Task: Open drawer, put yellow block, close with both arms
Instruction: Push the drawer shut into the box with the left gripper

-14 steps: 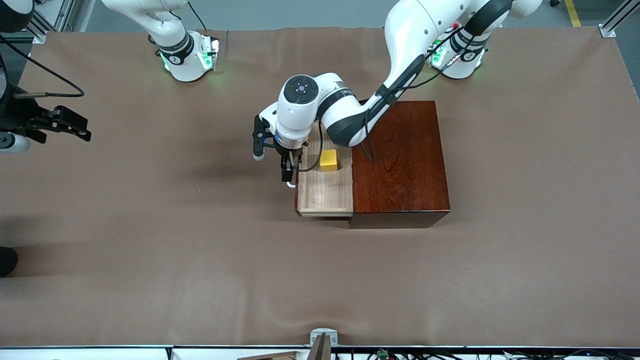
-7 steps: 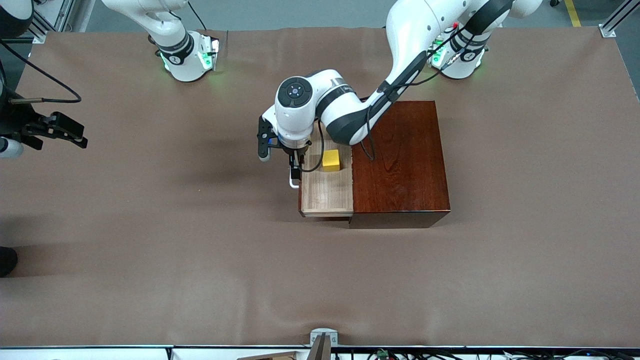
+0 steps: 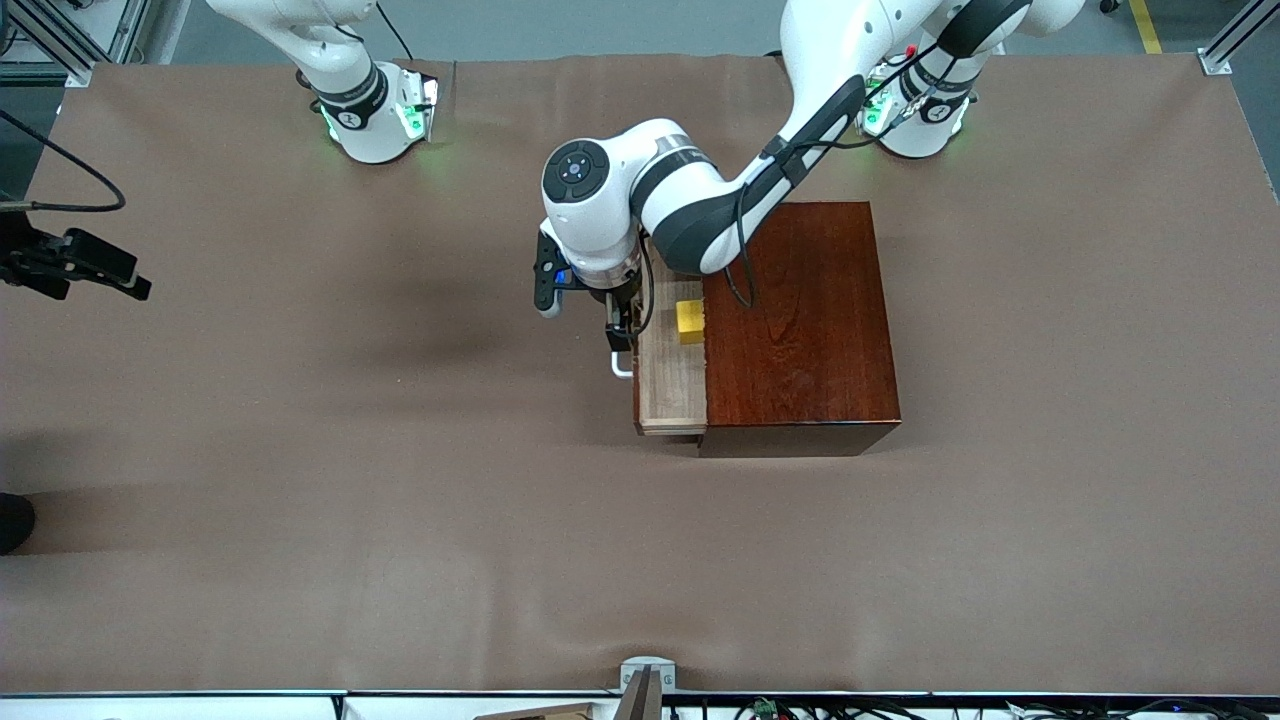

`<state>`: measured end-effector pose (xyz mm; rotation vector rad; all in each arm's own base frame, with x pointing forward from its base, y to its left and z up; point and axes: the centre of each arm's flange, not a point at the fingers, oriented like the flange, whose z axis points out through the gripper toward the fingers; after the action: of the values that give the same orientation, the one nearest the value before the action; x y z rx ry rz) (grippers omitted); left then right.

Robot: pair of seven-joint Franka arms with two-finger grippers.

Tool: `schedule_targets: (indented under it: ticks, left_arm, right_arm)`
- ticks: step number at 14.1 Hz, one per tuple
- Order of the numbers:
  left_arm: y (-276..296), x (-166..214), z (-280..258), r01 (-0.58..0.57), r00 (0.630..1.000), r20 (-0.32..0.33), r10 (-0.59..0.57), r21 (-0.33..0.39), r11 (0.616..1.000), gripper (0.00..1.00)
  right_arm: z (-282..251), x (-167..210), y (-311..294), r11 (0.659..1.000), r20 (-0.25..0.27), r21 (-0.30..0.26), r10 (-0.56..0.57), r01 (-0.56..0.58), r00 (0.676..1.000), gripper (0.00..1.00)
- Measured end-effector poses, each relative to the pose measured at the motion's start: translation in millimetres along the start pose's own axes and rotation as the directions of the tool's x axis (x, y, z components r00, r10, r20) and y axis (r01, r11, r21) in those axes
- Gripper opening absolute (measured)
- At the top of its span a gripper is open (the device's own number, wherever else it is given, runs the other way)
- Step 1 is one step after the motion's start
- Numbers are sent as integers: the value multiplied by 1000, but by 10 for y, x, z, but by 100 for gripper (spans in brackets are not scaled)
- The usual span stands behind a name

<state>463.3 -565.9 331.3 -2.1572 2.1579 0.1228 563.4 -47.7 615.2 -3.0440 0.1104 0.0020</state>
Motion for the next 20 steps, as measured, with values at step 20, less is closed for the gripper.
schedule_targets:
  ticks: [20]
  left_arm:
    - [-59, -435, 165, 27, 965, 263, -12, -54, 998, 100]
  right_arm:
    - [30, -31, -38, 1000, 30, -29, -12, 13, 999, 100]
